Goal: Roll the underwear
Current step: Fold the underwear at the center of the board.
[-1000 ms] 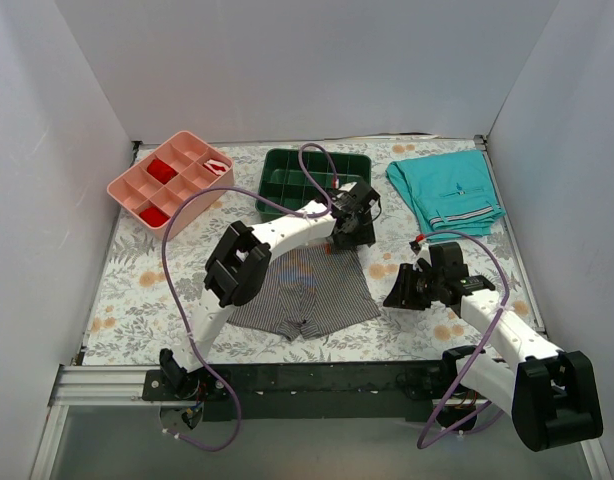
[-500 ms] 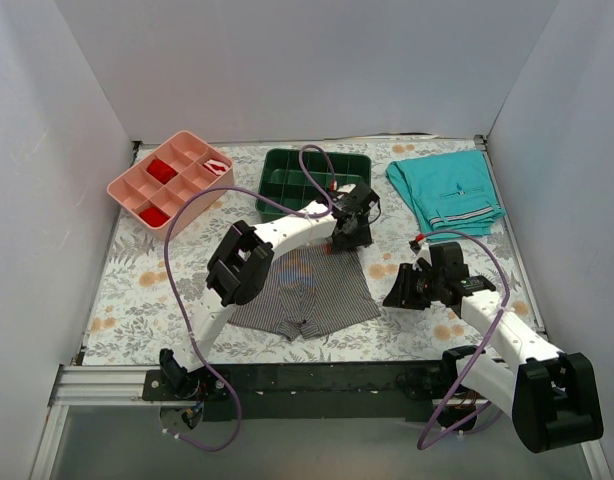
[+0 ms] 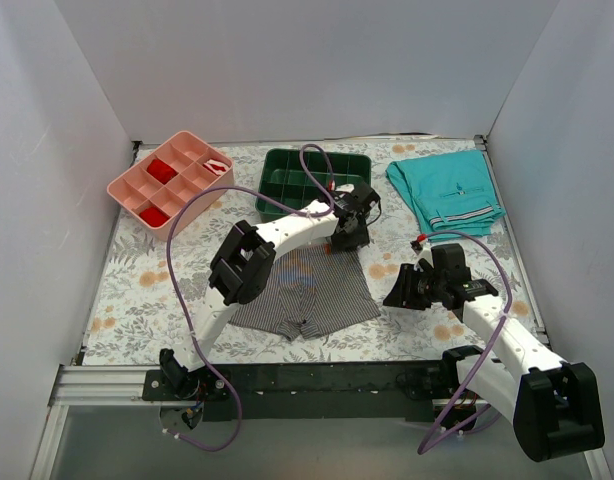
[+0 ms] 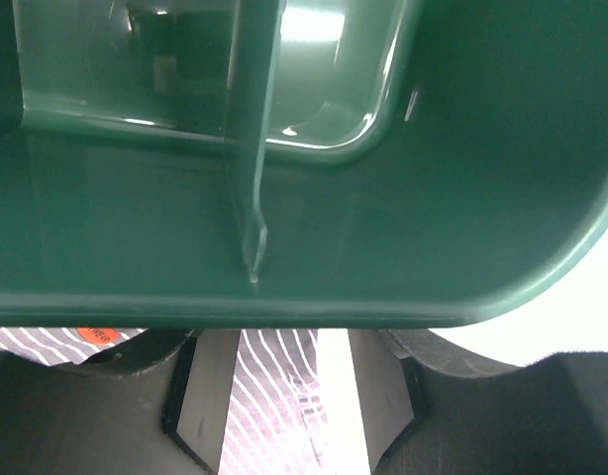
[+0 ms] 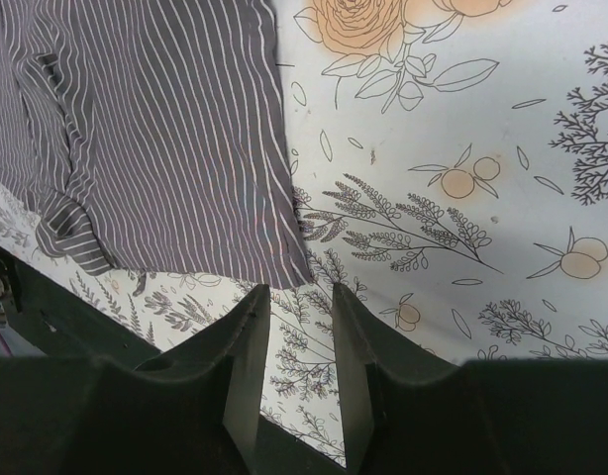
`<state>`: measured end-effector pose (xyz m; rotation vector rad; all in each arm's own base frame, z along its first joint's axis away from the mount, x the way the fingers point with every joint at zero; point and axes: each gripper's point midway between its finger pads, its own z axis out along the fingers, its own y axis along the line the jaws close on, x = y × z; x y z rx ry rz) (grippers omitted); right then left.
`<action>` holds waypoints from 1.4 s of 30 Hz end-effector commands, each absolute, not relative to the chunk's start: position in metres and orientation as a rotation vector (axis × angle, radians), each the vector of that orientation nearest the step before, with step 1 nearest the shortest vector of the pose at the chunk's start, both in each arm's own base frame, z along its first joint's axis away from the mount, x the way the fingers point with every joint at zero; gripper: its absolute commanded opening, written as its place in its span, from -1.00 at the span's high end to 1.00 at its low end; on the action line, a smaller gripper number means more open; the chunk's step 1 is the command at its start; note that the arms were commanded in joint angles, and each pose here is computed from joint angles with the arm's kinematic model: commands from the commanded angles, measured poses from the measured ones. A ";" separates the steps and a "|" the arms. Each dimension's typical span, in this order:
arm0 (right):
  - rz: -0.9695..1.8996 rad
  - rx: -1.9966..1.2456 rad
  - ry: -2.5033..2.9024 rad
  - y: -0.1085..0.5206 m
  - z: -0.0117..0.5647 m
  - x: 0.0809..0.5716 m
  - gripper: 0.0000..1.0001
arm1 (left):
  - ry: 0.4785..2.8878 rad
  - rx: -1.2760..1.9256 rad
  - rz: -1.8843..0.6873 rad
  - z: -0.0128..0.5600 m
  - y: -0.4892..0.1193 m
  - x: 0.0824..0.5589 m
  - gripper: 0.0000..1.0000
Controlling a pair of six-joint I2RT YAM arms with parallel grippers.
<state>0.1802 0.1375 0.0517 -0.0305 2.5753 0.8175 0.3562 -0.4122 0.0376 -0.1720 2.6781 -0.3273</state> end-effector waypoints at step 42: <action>0.964 -0.100 2.669 0.152 0.033 0.168 0.10 | 2.693 -0.179 -0.304 0.013 -0.415 0.357 0.72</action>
